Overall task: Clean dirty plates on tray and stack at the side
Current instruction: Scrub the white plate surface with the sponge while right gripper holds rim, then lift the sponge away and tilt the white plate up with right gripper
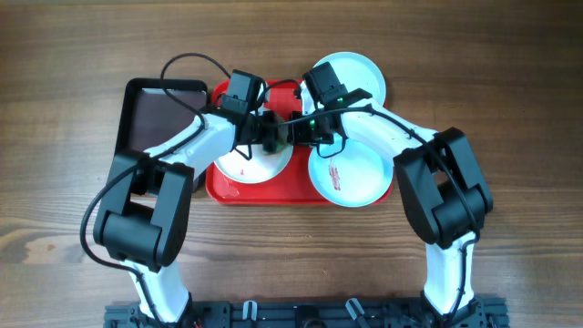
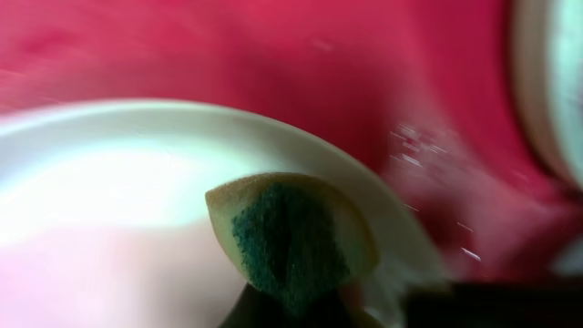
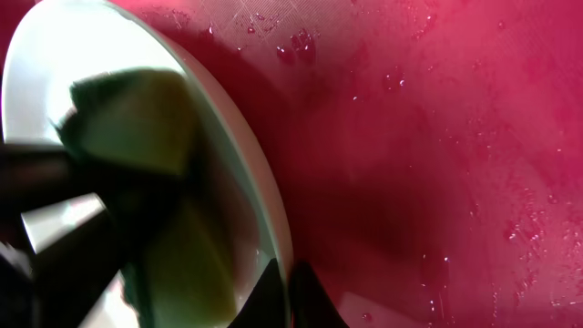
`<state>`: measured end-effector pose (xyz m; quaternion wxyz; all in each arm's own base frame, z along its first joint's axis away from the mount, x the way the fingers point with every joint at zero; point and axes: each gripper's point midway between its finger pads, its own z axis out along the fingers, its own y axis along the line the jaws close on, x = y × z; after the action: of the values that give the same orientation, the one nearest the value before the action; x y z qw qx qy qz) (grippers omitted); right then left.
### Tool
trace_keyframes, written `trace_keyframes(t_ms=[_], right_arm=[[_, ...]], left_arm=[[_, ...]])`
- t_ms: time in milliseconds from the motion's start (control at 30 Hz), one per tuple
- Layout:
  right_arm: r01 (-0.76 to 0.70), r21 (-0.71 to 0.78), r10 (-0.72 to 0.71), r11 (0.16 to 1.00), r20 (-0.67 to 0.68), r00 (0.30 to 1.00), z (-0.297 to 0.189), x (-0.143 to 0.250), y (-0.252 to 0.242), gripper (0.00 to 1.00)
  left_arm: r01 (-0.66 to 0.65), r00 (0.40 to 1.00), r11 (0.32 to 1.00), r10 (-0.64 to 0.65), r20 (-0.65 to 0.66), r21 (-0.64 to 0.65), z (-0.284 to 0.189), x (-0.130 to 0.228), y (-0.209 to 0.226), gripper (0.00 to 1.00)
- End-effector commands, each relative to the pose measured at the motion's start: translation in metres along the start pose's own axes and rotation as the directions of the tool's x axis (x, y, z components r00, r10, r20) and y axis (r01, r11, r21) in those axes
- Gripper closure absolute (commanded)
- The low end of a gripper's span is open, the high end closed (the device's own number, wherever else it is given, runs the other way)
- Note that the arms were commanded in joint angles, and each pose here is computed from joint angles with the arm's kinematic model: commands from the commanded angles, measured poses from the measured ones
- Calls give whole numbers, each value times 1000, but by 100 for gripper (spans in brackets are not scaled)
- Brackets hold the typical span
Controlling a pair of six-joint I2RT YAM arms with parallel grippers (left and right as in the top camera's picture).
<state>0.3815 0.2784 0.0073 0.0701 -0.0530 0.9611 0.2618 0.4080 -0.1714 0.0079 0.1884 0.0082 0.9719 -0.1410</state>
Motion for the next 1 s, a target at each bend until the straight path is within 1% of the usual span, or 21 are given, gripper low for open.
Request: trace_keyframes(t_ms=[0,200,333,400,433,533,633,733,800,833,867,967], right_arm=[[-15,20,16,1000,-18,1000,8,7,-5,96],[-18,20,18,1000,-18,1000,8,6,-5,96],[-13,21,14,1000,-20,1000,8,7,-6,96],[-10,21,11,1000,-22,1000,8,8,-5,96],[-11,22,12,1000,-24,1000,8,8,-5,96],[-12,22,13,1000,-24,1000,8,8,-5,96],[-26,26,27,999,-31,999,8,10,-6,96],[-35,36,36,999,-51,998,8,15,-9,96],[-39,40,41,998,-60,997,8,18,-10,96],[-36,34,39,999,-64,997,8,18,-8,96],[-33,26,35,999,-66,997,7,18,-8,96],[-21,20,23,1000,-58,998,3,16,-5,96]], left_arm=[[84,995,954,-65,75,-287,-5,-9,66,96],[165,984,917,-181,-10,-364,-20,8,86,96],[143,968,919,-208,-141,-369,-29,33,80,96],[152,944,935,-233,-232,-320,-31,52,69,96],[168,925,947,-248,-289,-274,-32,62,59,96],[199,894,971,-237,-381,-136,-37,72,35,96],[222,902,975,-203,-382,7,-51,51,14,96],[253,924,963,-213,-318,90,-77,11,4,96],[254,940,960,-217,-262,117,-96,-15,3,96],[250,954,959,-220,-205,136,-115,-39,2,96],[247,961,958,-222,-165,148,-127,-54,2,96],[245,968,958,-234,-85,150,-150,-79,9,96]])
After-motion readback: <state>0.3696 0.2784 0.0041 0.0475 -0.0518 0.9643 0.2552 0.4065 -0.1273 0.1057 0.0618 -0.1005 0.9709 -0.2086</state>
